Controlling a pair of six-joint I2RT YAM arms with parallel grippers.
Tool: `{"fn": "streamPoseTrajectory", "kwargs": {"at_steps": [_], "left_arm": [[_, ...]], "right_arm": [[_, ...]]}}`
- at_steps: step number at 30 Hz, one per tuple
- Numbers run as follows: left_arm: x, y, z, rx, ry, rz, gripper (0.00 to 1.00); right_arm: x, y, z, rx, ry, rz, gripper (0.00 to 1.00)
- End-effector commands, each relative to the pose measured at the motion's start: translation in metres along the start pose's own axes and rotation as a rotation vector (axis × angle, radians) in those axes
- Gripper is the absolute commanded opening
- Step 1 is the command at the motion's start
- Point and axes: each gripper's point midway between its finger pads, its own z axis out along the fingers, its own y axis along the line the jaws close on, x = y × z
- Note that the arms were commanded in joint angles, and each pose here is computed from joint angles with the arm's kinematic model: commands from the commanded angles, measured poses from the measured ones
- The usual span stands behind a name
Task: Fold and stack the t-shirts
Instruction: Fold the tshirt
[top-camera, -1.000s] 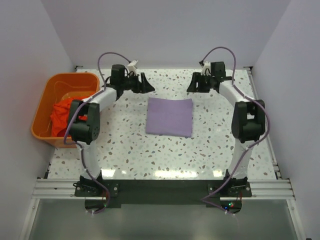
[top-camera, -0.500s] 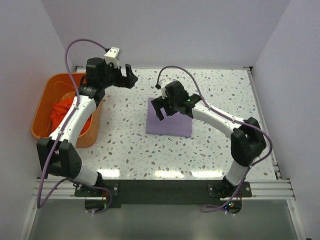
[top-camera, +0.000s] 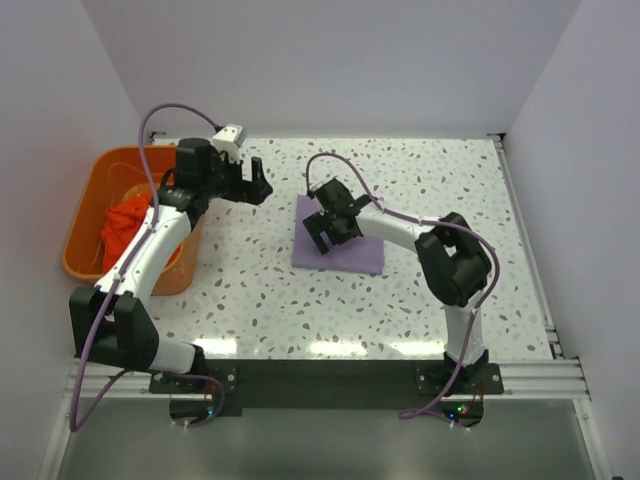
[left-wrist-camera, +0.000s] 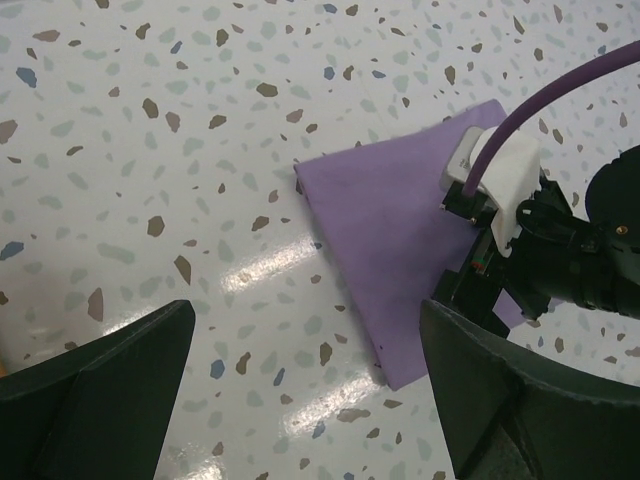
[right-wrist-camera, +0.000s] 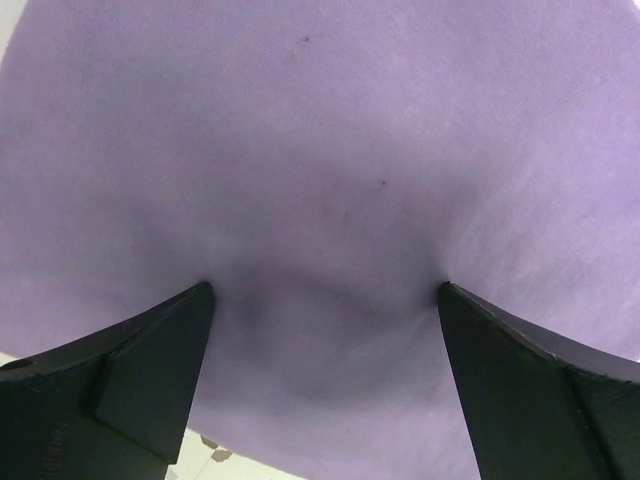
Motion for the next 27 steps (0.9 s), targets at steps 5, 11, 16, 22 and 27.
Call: {"fn": "streamPoseTrajectory", "kwargs": {"at_steps": [5,11,16,22,27], "left_arm": [[-0.002,0.002,-0.007,-0.01,-0.014,0.017,1.0],[-0.01,0.01,-0.01,-0.042,-0.036,0.015,1.0],[-0.014,0.017,-0.016,-0.066,-0.036,0.016,1.0],[-0.013,0.015,-0.015,-0.048,-0.043,0.013,1.0],[-0.014,0.008,-0.005,-0.036,-0.083,0.035,1.0]], "right_arm": [[-0.01,-0.001,0.025,0.011,-0.012,-0.019,0.99],[-0.039,0.015,0.057,-0.032,-0.037,0.031,0.99],[-0.092,0.019,0.057,-0.05,-0.147,0.005,0.99],[-0.147,0.013,-0.022,-0.08,-0.322,0.0,0.99],[-0.176,-0.023,-0.107,-0.051,-0.457,0.049,0.99]]}}
